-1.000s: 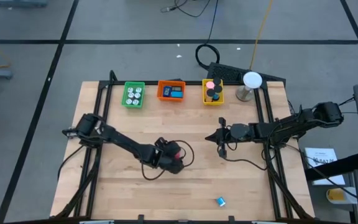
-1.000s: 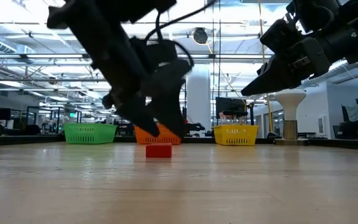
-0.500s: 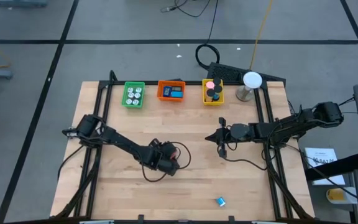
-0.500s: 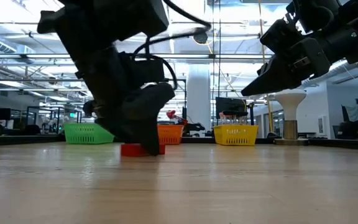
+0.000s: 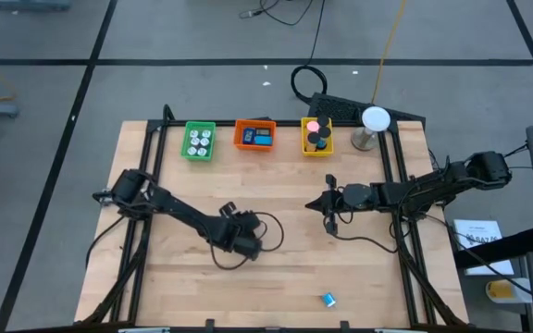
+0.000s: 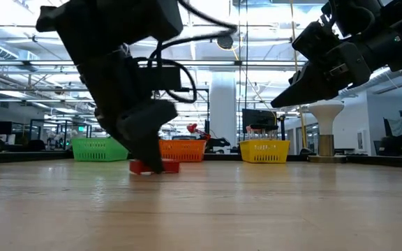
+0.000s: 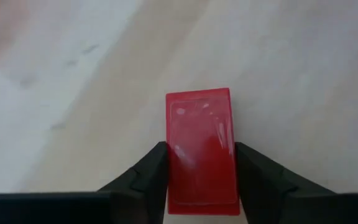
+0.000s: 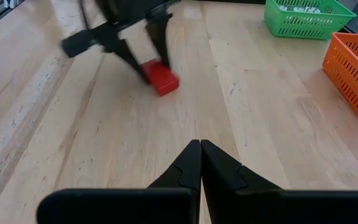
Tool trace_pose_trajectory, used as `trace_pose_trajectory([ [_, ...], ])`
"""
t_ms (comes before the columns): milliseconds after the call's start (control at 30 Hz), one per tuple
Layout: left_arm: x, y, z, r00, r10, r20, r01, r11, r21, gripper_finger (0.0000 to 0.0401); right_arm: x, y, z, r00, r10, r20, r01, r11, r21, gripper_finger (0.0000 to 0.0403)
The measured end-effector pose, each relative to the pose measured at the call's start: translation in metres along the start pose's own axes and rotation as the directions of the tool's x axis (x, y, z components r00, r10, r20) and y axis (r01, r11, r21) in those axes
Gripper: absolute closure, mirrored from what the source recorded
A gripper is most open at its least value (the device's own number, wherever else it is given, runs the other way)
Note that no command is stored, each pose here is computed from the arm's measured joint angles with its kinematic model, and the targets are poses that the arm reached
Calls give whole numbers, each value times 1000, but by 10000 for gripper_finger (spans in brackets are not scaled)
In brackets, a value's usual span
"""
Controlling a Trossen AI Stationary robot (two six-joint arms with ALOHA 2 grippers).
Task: Pick & Place Office items
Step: Put the red digital clock into the orange bin
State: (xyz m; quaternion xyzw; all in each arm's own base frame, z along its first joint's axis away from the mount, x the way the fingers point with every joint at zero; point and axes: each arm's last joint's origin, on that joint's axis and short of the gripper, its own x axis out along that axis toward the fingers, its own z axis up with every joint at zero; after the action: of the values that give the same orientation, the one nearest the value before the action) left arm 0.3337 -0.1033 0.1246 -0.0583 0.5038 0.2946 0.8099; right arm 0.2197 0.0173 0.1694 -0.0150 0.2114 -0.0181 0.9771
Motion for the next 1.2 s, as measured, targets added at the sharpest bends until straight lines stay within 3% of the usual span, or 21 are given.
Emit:
trace_pose_trajectory([
  [133, -9, 18, 10, 999, 53, 8, -54, 996, 68, 249, 0, 0, 0, 1000, 0, 0, 0, 1000, 0, 402],
  [300, -30, 71, 47, 989, 129, 72, -130, 991, 9, 249, 0, 1, 0, 1000, 5, 1, -5, 1000, -1, 402],
  [467, -33, 154, 88, 985, 158, 67, -145, 976, -165, 249, 0, 1, 0, 1000, 4, 0, -4, 1000, 1, 402],
  [600, -10, 226, 108, 988, 153, 26, -134, 925, -355, 249, 0, 1, 0, 1000, 4, 5, -4, 1000, 1, 402],
  [700, 12, 260, 118, 994, 86, 60, -53, 906, -420, 249, 0, 1, 1, 1000, 4, 7, -4, 1000, 1, 402],
  [867, 45, 282, 131, 986, 21, 164, 58, 884, -463, 249, 0, 1, 1, 1000, 4, 7, -4, 1000, -1, 402],
  [1200, 87, 287, 136, 990, 34, 134, 36, 876, -481, 249, 0, 1, 1, 1000, 4, 7, -4, 1000, 0, 402],
])
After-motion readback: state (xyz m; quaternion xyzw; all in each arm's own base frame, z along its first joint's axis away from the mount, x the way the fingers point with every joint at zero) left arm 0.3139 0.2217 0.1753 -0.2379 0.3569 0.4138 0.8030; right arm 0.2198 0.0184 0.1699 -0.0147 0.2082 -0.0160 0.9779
